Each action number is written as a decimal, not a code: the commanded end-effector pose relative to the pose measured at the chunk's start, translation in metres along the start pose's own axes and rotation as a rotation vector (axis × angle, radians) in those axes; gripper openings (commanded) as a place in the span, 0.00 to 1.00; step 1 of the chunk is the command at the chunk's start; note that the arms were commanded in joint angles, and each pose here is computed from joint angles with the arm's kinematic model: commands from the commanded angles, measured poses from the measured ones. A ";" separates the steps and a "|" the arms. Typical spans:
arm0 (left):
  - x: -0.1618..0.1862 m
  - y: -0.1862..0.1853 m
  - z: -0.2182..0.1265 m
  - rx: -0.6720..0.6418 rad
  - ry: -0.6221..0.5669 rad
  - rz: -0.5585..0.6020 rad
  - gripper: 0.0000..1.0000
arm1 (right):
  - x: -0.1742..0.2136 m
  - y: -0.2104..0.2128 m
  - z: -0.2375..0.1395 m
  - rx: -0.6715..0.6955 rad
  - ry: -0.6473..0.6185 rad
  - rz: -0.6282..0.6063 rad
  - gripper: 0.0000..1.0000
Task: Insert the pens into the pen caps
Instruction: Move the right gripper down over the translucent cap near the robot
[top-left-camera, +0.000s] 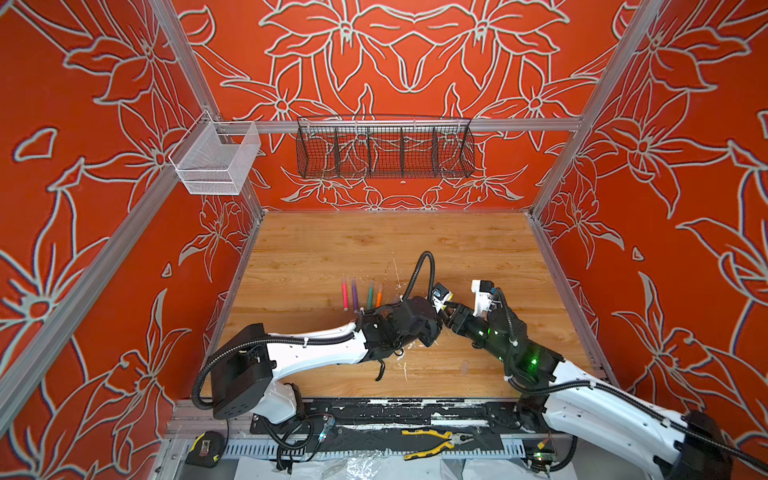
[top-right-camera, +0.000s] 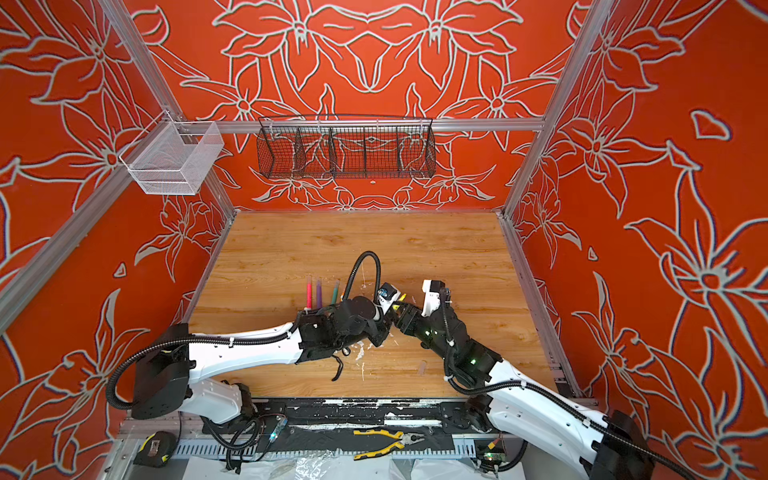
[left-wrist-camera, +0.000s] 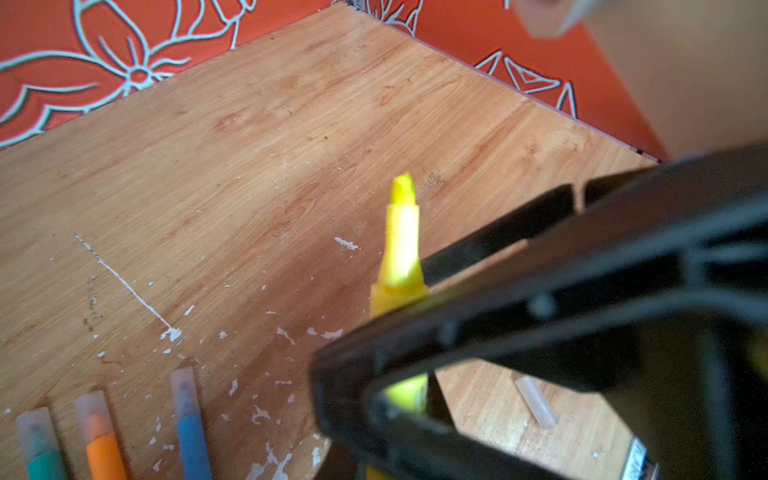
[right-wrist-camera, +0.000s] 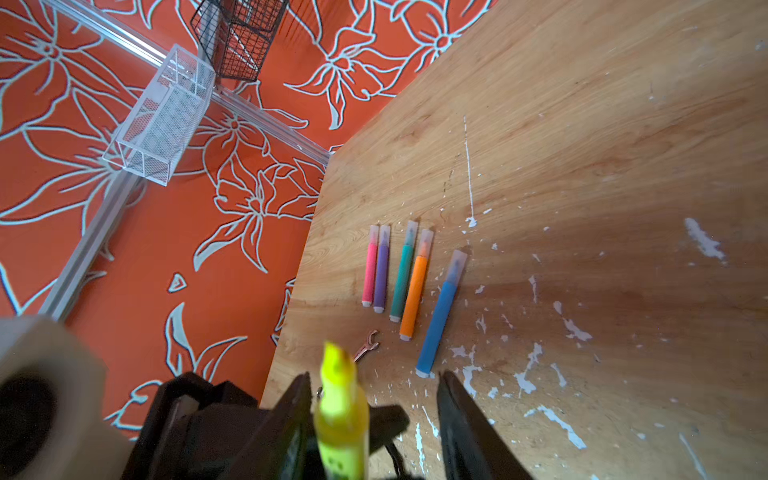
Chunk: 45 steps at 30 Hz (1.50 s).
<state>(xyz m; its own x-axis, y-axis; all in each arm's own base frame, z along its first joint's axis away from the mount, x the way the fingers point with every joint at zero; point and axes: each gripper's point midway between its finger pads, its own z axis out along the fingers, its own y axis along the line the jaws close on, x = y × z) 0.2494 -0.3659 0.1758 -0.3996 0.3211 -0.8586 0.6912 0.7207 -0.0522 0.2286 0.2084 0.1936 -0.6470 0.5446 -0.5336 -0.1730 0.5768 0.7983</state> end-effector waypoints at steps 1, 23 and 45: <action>-0.002 0.043 -0.002 -0.080 -0.026 -0.124 0.00 | -0.007 -0.024 -0.014 0.164 -0.020 -0.036 0.59; 0.076 0.150 -0.119 -0.334 -0.161 -0.195 0.00 | 0.074 -0.084 -0.054 0.733 0.435 -0.387 0.65; 0.069 0.125 -0.133 -0.181 -0.220 -0.202 0.00 | 0.134 -0.136 -0.072 0.778 0.614 -0.265 0.65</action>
<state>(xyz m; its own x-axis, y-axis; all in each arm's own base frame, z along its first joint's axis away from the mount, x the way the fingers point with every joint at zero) 0.2301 -0.1712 0.1799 -0.3614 0.0314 -0.9319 0.4754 0.8660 -0.1552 0.1126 0.1613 0.0364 -0.9666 0.0364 -0.2536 -0.0047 0.9871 0.1599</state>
